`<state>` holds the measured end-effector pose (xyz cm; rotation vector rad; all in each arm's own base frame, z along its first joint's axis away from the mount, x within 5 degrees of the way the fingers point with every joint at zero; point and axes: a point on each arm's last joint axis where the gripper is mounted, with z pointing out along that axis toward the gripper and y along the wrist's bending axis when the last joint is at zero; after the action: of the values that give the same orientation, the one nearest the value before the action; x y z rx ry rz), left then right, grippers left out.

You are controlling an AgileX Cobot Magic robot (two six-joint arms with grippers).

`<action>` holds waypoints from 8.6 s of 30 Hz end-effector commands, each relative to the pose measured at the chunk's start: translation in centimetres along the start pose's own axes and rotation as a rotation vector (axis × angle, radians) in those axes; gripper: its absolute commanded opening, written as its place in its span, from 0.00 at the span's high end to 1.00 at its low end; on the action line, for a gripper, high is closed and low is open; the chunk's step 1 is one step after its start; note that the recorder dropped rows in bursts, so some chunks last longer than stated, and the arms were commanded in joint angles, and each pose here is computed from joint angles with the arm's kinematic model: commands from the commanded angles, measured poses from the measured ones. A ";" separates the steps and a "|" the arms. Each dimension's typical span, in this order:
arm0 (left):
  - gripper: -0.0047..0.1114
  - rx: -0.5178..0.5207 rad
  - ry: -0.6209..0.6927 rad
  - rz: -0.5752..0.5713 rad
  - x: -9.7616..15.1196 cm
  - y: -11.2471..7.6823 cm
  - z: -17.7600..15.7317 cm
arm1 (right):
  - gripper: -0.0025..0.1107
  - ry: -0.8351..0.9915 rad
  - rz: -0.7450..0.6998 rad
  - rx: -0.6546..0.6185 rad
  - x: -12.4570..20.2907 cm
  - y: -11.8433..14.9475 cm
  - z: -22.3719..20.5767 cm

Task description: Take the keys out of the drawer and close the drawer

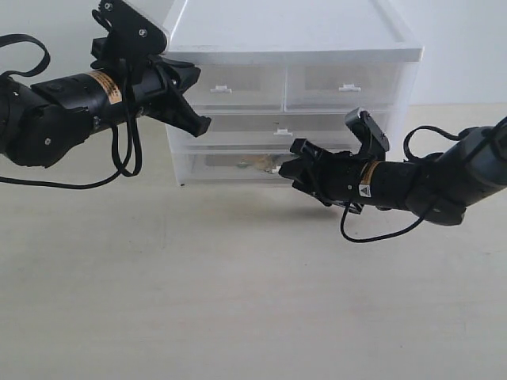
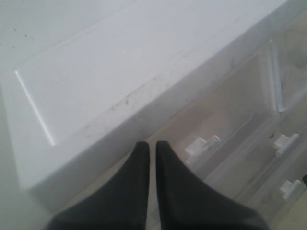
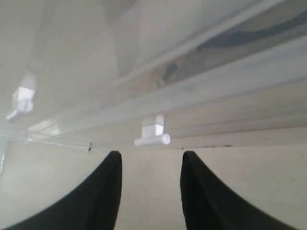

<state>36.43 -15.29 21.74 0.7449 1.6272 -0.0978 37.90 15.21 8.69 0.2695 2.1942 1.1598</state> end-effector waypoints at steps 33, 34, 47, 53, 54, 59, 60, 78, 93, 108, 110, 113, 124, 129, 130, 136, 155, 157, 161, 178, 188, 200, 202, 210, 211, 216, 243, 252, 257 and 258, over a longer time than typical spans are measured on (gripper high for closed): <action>0.92 -0.010 -0.024 -0.005 -0.3 0.1 0.1 | 0.67 -0.007 -0.012 -0.102 -2.1 1.7 2.0; 0.92 -0.010 -0.024 -0.005 -0.3 0.1 0.1 | 0.67 -0.014 -0.017 -0.102 -2.1 1.7 2.0; 0.92 -0.010 -0.024 -0.005 -0.3 0.1 0.1 | 0.98 -0.037 -0.048 -0.078 -2.3 1.5 2.0; 0.92 -0.010 -0.024 -0.005 -0.3 0.1 0.1 | 0.98 -0.035 -0.050 -0.078 -2.3 1.5 2.0; 0.92 -0.010 -0.024 -0.005 -0.3 0.1 0.1 | 0.98 -0.032 -0.051 -0.078 -2.3 1.5 2.0; 0.92 -0.010 -0.024 -0.005 -0.3 0.1 0.1 | 0.98 -0.022 -0.053 -0.076 -2.1 1.4 2.0; 0.92 -0.010 -0.024 -0.005 -0.3 0.1 0.1 | 0.98 -0.016 -0.057 -0.076 -2.1 1.4 2.0; 0.92 -0.007 -0.006 -0.005 0.0 0.1 0.1 | 0.98 0.056 -0.096 -0.089 -0.9 1.6 1.1; 0.92 -0.007 -0.006 -0.005 0.0 0.1 0.1 | 0.98 0.082 -0.140 -0.075 0.1 1.6 -0.1; 0.92 -0.007 -0.002 -0.007 0.0 0.1 0.1 | 0.98 0.077 -0.162 -0.074 1.2 2.3 -2.5; 0.92 -0.007 -0.002 -0.007 0.0 0.1 0.1 | 0.98 0.093 -0.186 -0.071 1.4 2.3 -2.7; 0.92 -0.007 -0.002 -0.007 0.0 0.1 0.1 | 0.98 0.138 -0.254 -0.100 1.7 2.8 -3.0; 0.92 -0.002 0.024 -0.007 0.2 0.0 0.1 | 0.97 0.256 -0.693 -0.093 0.7 7.4 -7.0; 0.92 -0.002 0.024 -0.010 0.2 0.0 0.1 | 0.65 0.285 -1.191 -0.028 -0.3 9.3 -10.0; 0.92 -0.002 0.024 -0.010 0.2 0.0 0.1 | 0.59 0.281 -1.253 -0.028 -0.5 9.3 -9.9; 0.92 -0.003 0.022 -0.009 0.2 0.0 0.1 | 0.52 0.266 -1.542 0.140 -1.7 8.1 -9.8; 0.92 -0.002 0.020 -0.006 0.2 0.0 0.1 | 0.52 0.325 -1.645 0.183 -2.8 5.8 -6.4; 0.92 -0.002 0.020 -0.006 0.2 0.0 0.1 | 0.52 0.323 -1.621 0.164 -2.7 5.9 -6.4; 0.92 -0.003 0.016 -0.006 0.2 0.0 0.1 | 0.52 0.304 -1.520 0.136 -2.5 6.4 -6.6; 0.92 -0.002 0.020 -0.006 0.2 0.0 0.1 | 0.53 0.174 -1.165 0.066 -3.3 10.7 -9.3; 0.92 -0.003 0.016 -0.006 0.2 0.0 0.1 | 0.53 0.275 -1.439 0.137 -2.7 7.2 -7.1; 0.92 -0.001 0.016 -0.003 0.2 0.0 0.1 | 0.53 0.266 -1.435 0.243 -3.6 6.1 -6.4; 0.92 -0.002 0.012 -0.003 0.1 0.0 0.1 | 0.53 0.243 -1.332 0.246 -3.7 6.3 -6.3; 0.92 -0.002 0.010 -0.003 0.1 0.0 0.1 | 0.53 0.254 -1.097 0.079 -2.6 8.0 -6.6; 0.92 -0.002 0.010 -0.001 0.1 0.0 0.1 | 0.53 0.252 -1.077 0.059 -2.6 8.3 -6.8; 0.92 -0.004 0.010 -0.007 0.1 0.0 0.1 | 0.53 0.230 -1.120 0.017 -2.8 9.7 -7.6; 0.92 -0.004 0.010 -0.007 0.1 0.0 0.1 | 0.53 0.219 -0.902 0.047 -2.8 9.7 -7.6; 0.92 -0.004 0.008 -0.007 0.1 0.1 0.1 | 0.53 0.114 -1.249 0.493 -1.7 10.8 -7.1; 0.92 -0.004 0.008 -0.007 0.1 0.1 0.1 | 0.53 0.573 -1.253 0.532 -0.1 11.6 -8.5; 0.92 -0.004 0.008 -0.007 0.1 0.1 0.1 | 0.53 0.616 -1.218 0.462 -0.3 11.7 -8.6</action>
<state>36.41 -15.24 21.55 0.7570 1.6447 -0.0878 32.20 16.13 20.92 -1.1019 2.2823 -0.2175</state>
